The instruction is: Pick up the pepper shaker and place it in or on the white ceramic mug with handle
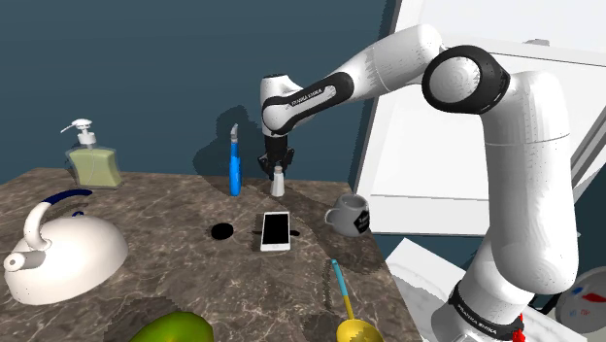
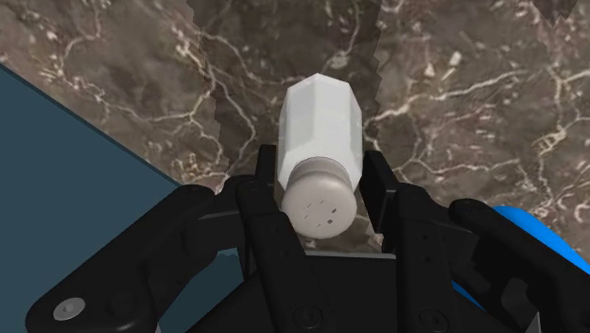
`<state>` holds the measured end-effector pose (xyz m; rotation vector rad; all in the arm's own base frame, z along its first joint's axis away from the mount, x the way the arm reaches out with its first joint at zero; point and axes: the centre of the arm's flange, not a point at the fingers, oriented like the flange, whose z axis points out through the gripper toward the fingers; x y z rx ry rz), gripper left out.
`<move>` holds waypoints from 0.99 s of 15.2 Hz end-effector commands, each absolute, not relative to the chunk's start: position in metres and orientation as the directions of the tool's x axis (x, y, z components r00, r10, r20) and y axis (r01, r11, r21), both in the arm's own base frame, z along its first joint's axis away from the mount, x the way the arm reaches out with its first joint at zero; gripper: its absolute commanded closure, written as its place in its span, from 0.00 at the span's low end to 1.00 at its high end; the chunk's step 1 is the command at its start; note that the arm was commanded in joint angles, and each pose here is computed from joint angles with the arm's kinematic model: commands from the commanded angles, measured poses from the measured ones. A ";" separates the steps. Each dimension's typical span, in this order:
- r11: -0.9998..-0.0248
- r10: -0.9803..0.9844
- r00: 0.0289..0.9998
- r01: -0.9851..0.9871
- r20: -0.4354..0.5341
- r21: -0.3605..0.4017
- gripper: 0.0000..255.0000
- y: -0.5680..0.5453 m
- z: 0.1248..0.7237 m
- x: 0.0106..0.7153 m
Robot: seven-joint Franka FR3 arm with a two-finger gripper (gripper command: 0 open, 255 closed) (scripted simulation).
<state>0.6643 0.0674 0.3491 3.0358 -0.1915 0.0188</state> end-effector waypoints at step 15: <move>-0.987 -0.125 0.992 -0.126 0.018 0.099 1.00 0.067 0.418 0.664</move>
